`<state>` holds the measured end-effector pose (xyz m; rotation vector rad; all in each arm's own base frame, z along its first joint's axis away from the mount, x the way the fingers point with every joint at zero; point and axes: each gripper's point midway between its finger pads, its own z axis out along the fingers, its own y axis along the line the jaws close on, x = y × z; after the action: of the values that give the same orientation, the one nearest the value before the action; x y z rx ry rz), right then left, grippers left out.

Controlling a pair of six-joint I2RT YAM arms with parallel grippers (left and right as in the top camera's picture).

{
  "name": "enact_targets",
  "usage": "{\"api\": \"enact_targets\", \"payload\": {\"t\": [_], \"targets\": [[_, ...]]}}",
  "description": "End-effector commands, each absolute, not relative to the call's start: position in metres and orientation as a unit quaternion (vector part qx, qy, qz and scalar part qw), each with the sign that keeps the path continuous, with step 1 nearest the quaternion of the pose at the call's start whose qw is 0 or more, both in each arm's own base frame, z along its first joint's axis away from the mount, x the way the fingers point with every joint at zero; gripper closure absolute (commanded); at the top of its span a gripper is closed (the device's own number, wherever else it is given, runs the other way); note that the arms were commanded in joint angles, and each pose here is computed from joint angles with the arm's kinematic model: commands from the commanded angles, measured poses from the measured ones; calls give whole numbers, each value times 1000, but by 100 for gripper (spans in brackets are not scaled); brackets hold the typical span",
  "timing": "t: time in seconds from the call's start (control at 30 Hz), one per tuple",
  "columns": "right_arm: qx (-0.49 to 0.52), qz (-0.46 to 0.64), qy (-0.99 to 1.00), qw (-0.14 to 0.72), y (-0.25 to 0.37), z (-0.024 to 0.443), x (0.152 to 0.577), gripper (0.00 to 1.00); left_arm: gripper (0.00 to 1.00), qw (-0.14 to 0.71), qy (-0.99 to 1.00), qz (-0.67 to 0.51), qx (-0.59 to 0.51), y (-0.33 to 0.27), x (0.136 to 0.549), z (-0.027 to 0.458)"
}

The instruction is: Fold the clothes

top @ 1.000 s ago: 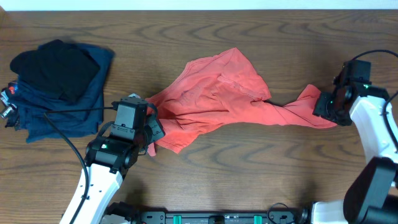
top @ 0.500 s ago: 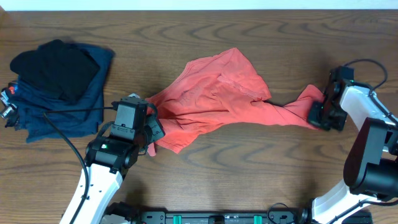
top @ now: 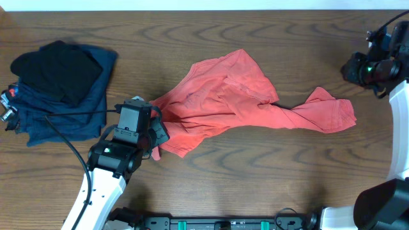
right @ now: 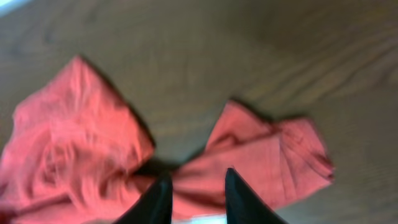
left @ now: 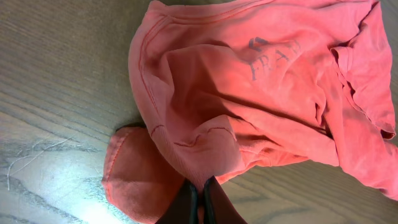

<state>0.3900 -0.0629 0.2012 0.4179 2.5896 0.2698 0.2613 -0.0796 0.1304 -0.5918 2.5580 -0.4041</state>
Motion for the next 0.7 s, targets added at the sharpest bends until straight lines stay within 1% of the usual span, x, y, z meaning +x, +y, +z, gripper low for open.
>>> {"api": "enact_targets", "payload": {"t": [0.0,0.07,0.1,0.13,0.2,0.23,0.33,0.53,0.67], "targets": [[85,117,972,185,-31,166,373,65,94,243,936,-140,-213,-77,262,130],[52,106,981,153,-20,147,359,60,94,243,936,-140,-213,-77,262,130],[44,95,986,131,-16,134,349,51,94,243,936,-140,-213,-77,262,130],[40,90,988,121,-14,127,345,45,94,243,936,-140,-213,-77,262,130],[27,73,992,97,-10,105,333,29,94,243,936,-140,-213,-77,262,130],[24,61,994,91,-10,93,329,27,94,243,936,-140,-213,-77,262,130],[16,35,994,105,-13,61,328,25,94,243,936,-140,-213,-77,262,130],[11,34,989,147,-11,23,330,30,94,243,936,-140,-213,-77,262,130],[8,48,989,140,-4,11,320,37,94,243,936,-140,-213,-77,262,130]]}}
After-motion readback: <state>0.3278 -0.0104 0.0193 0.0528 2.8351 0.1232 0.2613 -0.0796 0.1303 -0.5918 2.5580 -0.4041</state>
